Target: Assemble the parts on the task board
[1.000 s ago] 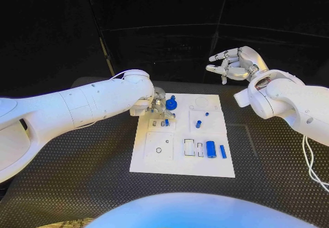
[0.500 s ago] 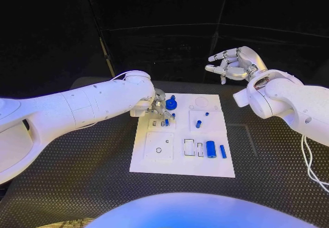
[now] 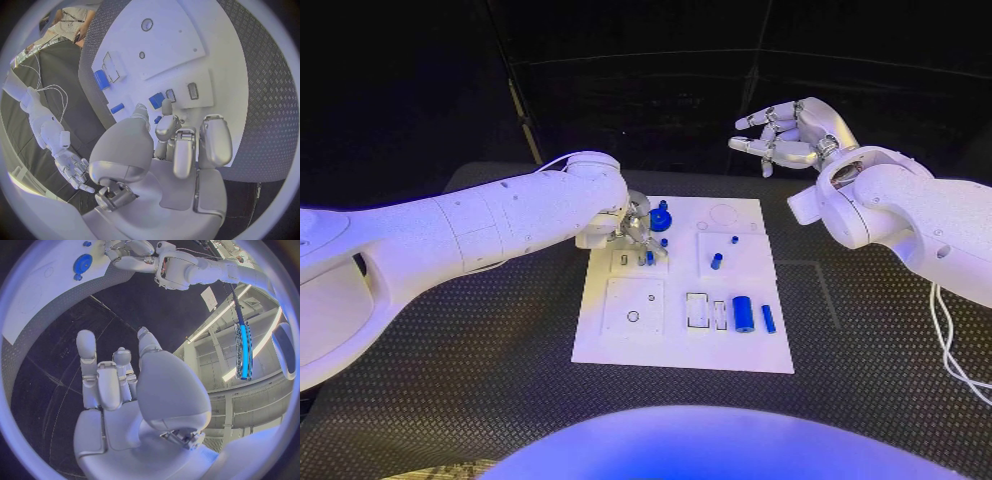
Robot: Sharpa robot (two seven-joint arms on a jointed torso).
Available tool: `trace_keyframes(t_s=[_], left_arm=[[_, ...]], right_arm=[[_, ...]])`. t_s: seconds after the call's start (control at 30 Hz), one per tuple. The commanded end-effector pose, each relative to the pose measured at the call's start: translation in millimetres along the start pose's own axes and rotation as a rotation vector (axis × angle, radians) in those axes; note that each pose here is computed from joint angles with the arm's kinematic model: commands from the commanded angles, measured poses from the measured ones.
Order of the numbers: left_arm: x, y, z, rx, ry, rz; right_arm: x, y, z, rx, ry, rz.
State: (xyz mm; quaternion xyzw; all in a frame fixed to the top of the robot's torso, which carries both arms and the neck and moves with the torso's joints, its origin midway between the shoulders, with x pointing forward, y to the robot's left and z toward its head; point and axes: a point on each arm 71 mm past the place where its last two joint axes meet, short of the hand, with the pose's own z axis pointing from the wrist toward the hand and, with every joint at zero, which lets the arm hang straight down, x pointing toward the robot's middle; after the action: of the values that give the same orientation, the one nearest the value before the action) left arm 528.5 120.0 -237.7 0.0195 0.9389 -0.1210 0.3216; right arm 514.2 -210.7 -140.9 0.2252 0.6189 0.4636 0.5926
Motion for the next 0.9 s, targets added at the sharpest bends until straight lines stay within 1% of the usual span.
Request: trace_keyframes(t_s=[0.03,0.47,0.9], left_arm=[[1.1,-0.9,0.1,-0.007,0.017,0.015],[1.5,-1.6,0.9,-0.006,0.018,0.011],[2.8,-4.1,1.5,0.011,0.037,-0.022]], right_arm=[[-0.1,1.6,0.6,-0.005,0.005,0.001],[-0.5,0.6,0.8,-0.001,0.006,0.0],[0.6,0.1,1.7,0.001,0.011,0.001]])
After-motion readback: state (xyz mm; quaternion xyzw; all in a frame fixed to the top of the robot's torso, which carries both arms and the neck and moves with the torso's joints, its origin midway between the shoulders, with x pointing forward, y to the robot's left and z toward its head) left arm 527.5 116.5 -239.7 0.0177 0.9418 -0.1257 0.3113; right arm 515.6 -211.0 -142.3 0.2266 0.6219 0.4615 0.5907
